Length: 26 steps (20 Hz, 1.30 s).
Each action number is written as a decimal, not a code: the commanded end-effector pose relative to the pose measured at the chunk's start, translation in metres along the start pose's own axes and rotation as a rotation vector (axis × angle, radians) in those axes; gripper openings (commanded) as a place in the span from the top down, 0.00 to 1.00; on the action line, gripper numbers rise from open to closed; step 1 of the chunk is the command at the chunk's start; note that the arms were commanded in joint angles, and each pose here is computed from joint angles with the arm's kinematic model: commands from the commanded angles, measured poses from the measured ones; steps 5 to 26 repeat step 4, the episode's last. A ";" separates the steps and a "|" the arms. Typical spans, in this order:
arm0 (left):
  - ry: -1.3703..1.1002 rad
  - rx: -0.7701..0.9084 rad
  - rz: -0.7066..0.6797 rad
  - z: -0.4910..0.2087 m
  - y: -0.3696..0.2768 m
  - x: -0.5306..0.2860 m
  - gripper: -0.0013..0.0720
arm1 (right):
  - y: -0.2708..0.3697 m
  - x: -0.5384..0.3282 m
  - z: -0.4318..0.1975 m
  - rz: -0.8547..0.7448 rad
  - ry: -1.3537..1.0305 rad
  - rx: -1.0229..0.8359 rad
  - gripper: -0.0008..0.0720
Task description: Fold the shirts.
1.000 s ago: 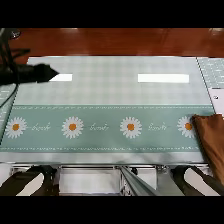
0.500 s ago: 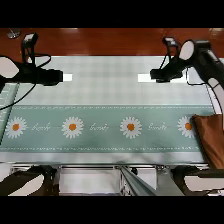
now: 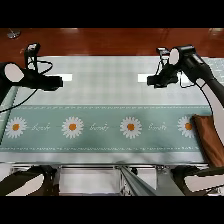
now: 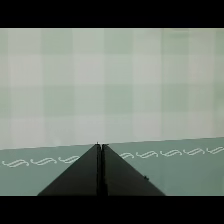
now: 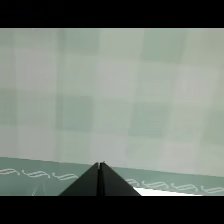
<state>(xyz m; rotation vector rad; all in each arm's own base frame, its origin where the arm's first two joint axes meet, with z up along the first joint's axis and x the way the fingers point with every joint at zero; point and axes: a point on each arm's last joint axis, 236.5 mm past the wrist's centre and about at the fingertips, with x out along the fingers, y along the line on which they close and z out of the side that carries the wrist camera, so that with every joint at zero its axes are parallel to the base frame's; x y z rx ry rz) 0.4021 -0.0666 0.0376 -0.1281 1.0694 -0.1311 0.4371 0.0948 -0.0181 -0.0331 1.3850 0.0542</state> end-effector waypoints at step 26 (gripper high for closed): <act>0.011 0.002 0.003 -0.003 0.001 0.002 0.94 | 0.000 0.001 -0.001 -0.003 0.006 0.000 0.95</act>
